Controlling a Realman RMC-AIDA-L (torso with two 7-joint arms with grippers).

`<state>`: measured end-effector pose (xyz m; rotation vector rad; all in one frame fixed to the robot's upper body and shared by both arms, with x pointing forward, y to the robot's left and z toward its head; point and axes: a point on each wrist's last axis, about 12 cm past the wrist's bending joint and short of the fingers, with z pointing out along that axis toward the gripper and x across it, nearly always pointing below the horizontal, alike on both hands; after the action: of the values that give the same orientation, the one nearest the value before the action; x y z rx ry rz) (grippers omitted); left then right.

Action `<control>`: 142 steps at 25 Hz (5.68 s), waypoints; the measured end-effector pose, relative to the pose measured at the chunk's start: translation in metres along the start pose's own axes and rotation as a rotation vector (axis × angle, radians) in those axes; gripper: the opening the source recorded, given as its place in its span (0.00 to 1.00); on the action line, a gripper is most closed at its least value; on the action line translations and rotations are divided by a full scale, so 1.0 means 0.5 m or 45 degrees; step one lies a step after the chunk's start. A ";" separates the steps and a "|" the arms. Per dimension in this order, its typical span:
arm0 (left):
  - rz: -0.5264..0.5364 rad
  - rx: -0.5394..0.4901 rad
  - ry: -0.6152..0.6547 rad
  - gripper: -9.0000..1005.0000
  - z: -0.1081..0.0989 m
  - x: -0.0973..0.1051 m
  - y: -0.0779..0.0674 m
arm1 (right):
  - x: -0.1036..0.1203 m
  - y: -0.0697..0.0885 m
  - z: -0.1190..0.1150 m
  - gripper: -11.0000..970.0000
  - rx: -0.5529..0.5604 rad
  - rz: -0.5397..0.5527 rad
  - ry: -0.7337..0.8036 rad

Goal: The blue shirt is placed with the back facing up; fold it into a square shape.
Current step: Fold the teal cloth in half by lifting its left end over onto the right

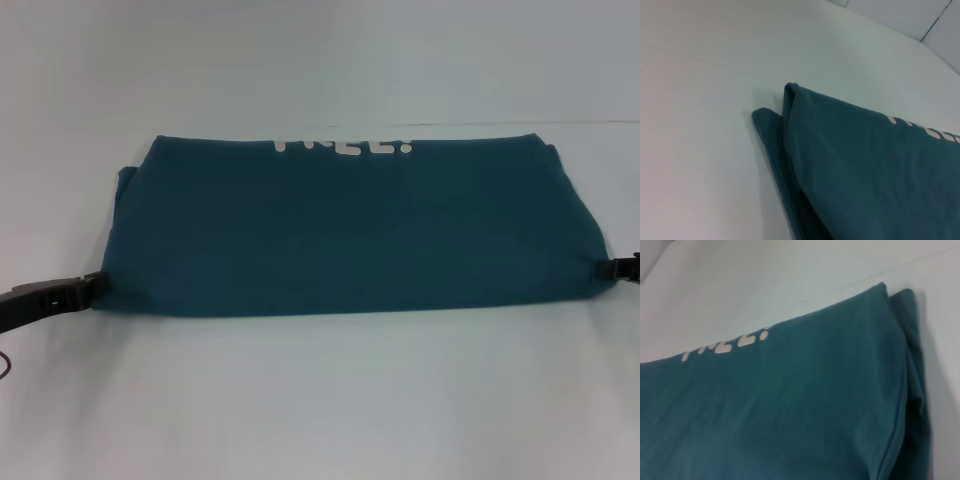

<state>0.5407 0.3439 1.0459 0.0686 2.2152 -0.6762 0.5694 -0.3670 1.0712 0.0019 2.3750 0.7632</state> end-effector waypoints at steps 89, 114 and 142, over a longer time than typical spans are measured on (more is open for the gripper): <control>-0.627 0.052 0.207 0.89 -0.089 -0.018 0.011 | -0.105 0.064 -0.041 0.95 -0.232 -0.201 -0.175; -0.847 -0.001 0.212 0.89 -0.071 -0.025 0.017 | -0.131 0.058 -0.058 0.95 -0.194 -0.243 -0.193; -0.822 -0.022 0.256 0.89 -0.043 -0.033 0.013 | -0.131 0.054 -0.060 0.95 -0.183 -0.235 -0.204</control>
<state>0.5389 0.3626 1.0662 -0.6377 2.4412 -1.0275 0.5992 -0.3726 1.1418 -0.2058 2.1309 0.8107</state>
